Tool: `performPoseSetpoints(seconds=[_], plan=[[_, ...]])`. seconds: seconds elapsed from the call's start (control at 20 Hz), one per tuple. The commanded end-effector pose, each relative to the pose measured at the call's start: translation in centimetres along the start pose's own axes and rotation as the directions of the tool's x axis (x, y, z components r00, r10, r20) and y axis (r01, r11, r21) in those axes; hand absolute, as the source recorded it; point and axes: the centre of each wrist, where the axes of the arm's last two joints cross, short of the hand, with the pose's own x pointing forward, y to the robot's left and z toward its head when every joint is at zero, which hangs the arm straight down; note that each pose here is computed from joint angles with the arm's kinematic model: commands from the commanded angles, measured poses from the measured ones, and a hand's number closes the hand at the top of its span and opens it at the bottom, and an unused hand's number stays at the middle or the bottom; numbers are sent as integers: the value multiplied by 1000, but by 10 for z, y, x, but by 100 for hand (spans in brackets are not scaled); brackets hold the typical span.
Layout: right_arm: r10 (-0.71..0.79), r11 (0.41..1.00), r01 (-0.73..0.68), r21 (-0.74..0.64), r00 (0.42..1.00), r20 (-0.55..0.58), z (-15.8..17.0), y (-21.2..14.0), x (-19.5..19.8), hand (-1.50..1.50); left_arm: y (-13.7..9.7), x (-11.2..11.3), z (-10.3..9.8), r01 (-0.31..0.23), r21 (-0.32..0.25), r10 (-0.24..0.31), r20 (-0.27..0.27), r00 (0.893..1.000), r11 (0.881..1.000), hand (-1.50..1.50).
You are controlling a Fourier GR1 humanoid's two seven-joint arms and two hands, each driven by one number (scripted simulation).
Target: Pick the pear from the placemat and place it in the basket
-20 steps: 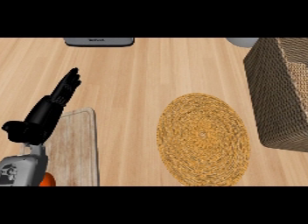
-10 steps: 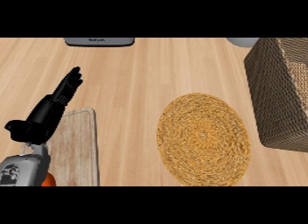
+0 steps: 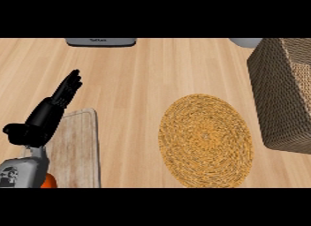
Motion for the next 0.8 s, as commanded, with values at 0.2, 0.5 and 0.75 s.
performPoseSetpoints(seconds=[0.2,0.5,0.75], plan=[[-43,998,44,-46,999,23,-21,2,-27,-150,4,4,-2,1,6,-1,7,1000,1000,0],[-113,993,116,-25,991,77,-28,-9,-16,-150,-3,6,5,5,16,-6,1,1000,1000,0],[-257,964,259,-61,966,32,-47,-33,-8,-150,-12,1,-10,3,1,-3,3,1000,1000,0]])
